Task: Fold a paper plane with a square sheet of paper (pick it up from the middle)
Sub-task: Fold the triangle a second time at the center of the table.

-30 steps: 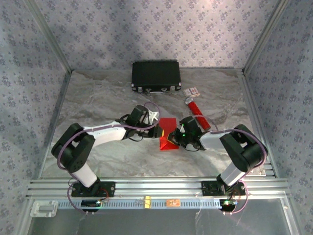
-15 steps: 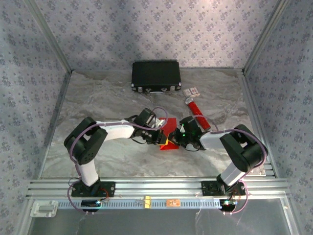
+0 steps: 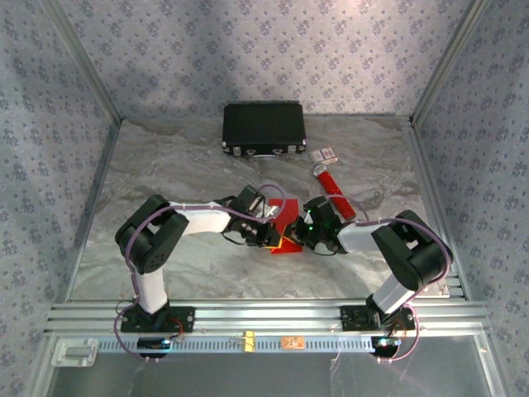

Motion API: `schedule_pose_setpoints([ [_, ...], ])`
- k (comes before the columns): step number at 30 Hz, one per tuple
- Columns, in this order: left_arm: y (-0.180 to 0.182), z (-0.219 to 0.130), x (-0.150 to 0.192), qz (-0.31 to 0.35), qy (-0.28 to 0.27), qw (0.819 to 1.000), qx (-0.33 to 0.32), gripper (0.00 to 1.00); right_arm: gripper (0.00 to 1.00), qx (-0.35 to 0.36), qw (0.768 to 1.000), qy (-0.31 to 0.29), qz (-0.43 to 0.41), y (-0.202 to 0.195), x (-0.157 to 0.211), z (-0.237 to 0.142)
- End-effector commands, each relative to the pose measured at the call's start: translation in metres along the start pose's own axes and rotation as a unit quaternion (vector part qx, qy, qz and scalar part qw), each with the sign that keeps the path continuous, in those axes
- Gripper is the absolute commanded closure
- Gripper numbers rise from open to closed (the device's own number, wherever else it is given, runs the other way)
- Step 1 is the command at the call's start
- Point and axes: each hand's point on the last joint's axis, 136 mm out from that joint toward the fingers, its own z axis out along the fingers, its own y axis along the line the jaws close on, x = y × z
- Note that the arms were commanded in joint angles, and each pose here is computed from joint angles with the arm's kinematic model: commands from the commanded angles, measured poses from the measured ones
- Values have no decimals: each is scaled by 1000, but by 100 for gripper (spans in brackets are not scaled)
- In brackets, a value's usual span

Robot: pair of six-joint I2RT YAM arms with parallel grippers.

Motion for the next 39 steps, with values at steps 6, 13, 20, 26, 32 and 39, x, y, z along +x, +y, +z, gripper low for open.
schedule_pose_setpoints([
  [6, 15, 4, 18, 2, 23, 1000, -20, 93, 98, 69, 997, 4, 26, -39, 7, -1],
  [13, 23, 3, 30, 0, 36, 999, -31, 94, 98, 70, 997, 5, 26, -40, 7, -1],
  [20, 29, -3, 41, 0, 41, 998, -44, 93, 98, 72, 997, 4, 27, -41, 7, -1],
  [26, -2, -18, 28, 17, -1, 1000, 4, 93, 98, 70, 997, 4, 27, -40, 7, -2],
  [32, -23, -22, 5, 5, -28, 998, 54, 93, 98, 71, 997, 3, 28, -41, 7, -3],
  [39, -8, -7, -12, -8, -27, 999, 25, 93, 98, 69, 997, 3, 27, -39, 7, -3],
])
